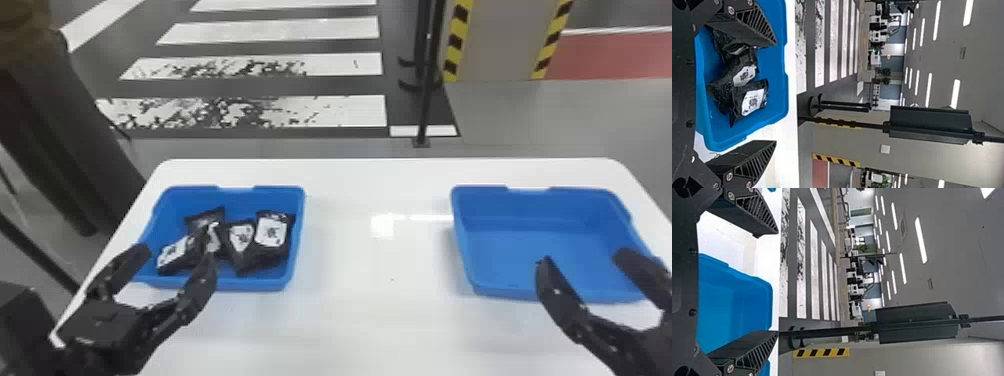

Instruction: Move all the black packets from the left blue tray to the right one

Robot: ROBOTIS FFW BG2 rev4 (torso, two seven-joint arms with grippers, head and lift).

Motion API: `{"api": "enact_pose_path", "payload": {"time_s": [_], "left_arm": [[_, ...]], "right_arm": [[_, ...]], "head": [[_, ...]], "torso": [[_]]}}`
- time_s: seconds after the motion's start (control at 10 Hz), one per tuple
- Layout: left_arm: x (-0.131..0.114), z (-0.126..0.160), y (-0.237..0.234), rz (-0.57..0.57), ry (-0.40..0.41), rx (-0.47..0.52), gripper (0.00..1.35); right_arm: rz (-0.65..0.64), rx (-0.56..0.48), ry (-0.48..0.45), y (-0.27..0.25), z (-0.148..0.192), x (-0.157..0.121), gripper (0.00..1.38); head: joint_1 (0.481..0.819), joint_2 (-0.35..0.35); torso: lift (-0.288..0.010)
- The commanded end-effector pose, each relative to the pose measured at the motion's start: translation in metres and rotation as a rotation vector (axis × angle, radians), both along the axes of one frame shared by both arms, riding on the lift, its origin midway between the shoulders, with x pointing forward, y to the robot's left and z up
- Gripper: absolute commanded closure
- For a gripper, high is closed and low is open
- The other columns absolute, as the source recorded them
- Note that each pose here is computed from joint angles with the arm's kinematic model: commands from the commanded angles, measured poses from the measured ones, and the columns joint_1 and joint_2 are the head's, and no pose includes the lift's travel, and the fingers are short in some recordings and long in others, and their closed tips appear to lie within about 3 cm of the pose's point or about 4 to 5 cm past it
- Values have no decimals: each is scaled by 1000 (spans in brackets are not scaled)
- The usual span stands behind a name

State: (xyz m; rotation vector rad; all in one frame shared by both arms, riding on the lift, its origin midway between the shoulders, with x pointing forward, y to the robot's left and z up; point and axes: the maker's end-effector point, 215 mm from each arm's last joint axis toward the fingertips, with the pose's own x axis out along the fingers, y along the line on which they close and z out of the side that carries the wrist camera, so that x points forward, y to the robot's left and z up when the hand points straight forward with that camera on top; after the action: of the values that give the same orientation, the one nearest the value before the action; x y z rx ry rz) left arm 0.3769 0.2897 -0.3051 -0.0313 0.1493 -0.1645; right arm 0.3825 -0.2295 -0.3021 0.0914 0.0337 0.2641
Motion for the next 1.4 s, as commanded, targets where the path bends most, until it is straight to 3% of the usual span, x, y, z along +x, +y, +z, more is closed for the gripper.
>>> {"api": "enact_pose_path", "payload": {"time_s": [0.0, 0.5, 0.8, 1.3], "left_arm": [[0, 0, 0, 0, 0, -2, 150], [0, -1, -1, -1, 4, -7, 150], [7, -18, -3, -12, 57, -25, 151], [63, -31, -5, -23, 125, -11, 151]], "right_arm": [[0, -1, 2, 0, 0, 0, 110], [1, 7, 9, 1, -3, 0, 111], [8, 15, 11, 3, -5, 1, 111], [23, 22, 21, 7, -11, 3, 113]], "head": [[695, 91], [695, 92], [695, 93], [695, 78]], "torso": [[-140], [-140], [-140], [-140]]}}
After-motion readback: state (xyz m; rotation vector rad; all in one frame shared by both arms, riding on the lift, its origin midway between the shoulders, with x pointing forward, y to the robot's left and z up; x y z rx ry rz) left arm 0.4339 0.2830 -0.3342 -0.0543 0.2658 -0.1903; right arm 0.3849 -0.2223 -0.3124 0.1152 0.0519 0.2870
